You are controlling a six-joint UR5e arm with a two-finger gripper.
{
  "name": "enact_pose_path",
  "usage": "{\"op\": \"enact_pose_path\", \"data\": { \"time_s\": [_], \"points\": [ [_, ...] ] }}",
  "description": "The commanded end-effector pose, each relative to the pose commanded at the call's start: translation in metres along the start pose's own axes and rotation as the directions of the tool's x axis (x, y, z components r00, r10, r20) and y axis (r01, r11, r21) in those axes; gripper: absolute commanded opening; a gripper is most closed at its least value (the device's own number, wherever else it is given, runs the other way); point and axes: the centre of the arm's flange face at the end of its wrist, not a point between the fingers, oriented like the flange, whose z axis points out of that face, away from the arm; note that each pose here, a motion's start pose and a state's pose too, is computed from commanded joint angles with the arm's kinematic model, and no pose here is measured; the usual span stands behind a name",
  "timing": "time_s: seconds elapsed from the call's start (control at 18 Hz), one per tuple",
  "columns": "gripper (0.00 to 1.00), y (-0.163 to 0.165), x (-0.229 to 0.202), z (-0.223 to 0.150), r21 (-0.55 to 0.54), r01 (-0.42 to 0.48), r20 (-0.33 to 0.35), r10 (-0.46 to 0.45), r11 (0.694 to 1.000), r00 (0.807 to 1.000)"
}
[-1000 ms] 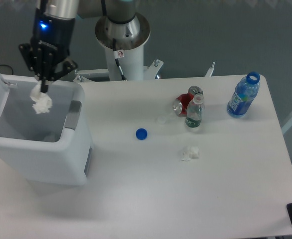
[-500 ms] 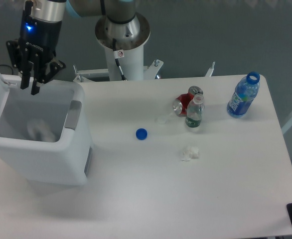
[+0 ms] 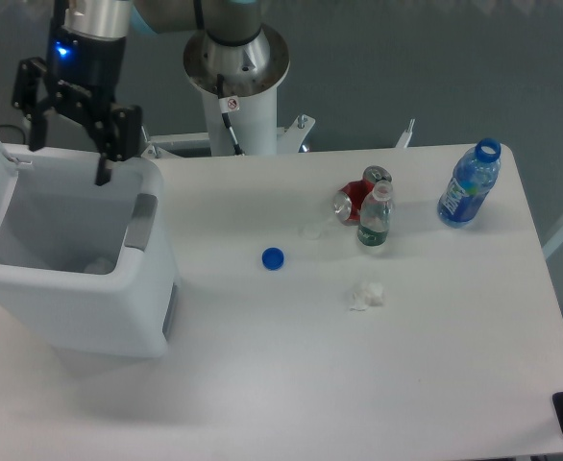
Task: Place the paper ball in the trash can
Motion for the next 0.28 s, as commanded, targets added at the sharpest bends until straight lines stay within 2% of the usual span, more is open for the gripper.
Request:
{"op": "enact_pose_path", "data": {
  "time_s": [0.28],
  "points": [
    [1.0,0.007,-0.023,0.0,-0.022,-0.004,0.042,0.005,1.0,0.999]
  ]
}}
